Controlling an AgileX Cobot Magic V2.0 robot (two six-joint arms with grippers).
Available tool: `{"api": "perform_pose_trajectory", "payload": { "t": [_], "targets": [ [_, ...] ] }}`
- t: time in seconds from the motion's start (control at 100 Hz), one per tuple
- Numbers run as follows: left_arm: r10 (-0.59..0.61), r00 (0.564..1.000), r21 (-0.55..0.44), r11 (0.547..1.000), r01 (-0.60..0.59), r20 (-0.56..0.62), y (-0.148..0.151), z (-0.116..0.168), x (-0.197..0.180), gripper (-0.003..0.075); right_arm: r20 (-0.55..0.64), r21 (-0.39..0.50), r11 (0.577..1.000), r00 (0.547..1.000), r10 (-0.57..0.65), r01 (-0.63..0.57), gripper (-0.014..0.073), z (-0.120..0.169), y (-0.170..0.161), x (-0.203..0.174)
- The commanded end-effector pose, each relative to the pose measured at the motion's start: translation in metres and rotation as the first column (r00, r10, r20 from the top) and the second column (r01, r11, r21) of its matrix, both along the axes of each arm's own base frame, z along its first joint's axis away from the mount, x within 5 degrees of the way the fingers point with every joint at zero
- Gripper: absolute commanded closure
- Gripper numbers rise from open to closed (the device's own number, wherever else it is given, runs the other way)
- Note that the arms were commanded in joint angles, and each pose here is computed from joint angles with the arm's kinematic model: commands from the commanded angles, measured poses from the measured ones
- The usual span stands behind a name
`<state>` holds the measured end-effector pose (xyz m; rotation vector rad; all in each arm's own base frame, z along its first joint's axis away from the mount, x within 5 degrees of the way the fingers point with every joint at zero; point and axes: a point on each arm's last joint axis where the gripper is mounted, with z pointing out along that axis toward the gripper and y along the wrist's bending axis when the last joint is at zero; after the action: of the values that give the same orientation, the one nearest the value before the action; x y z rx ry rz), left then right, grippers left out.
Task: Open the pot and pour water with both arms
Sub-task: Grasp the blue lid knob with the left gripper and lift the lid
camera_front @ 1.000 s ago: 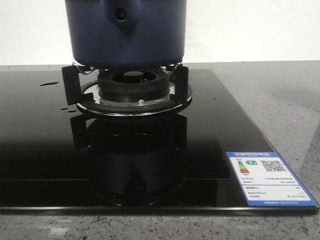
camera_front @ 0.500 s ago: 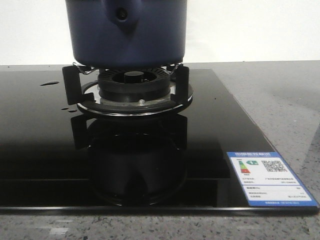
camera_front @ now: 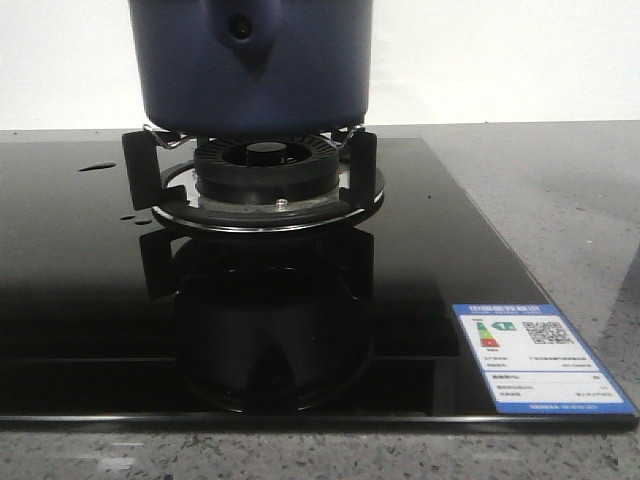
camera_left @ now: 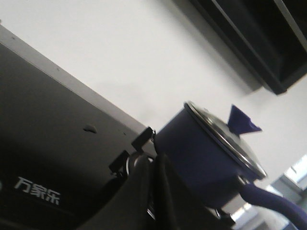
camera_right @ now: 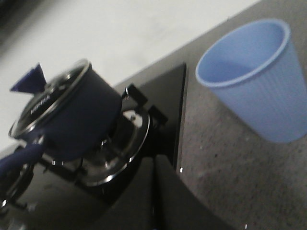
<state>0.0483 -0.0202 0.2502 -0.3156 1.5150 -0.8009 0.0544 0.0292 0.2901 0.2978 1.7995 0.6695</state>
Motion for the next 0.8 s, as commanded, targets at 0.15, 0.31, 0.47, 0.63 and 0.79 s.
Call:
{"api": "perform_pose_trajectory", "payload": {
  "t": [0.15, 0.31, 0.47, 0.63, 0.79],
  "targets": [
    [-0.201, 0.965, 0.144, 0.963, 0.226, -0.169, -0.021, 0.047, 0.013, 0.0738, -0.326, 0.0, 0.965, 0.912, 0.248, -0.262, 0.0669, 0.047, 0.015, 0.022],
    [-0.455, 0.865, 0.196, 0.847, 0.494, -0.212, -0.045, 0.08, 0.022, 0.0738, -0.398, -0.013, 0.927, 0.852, 0.339, -0.375, 0.0669, 0.073, 0.019, 0.027],
    [-0.723, 0.681, 0.201, 0.654, 0.729, -0.116, -0.069, 0.118, 0.036, 0.0738, -0.363, -0.055, 0.915, 0.861, 0.355, -0.4, 0.0669, 0.091, 0.02, 0.025],
    [-0.818, 0.574, 0.384, 0.539, 0.75, 0.026, -0.079, 0.147, 0.057, 0.0738, -0.294, -0.187, 0.874, 0.874, 0.386, -0.449, 0.0669, 0.094, 0.02, 0.025],
    [-0.83, 0.554, 0.601, 0.473, 0.644, 0.059, -0.083, 0.159, 0.08, 0.0716, -0.172, -0.313, 0.855, 0.91, 0.377, -0.413, 0.0669, 0.101, 0.018, 0.022]
  ]
}}
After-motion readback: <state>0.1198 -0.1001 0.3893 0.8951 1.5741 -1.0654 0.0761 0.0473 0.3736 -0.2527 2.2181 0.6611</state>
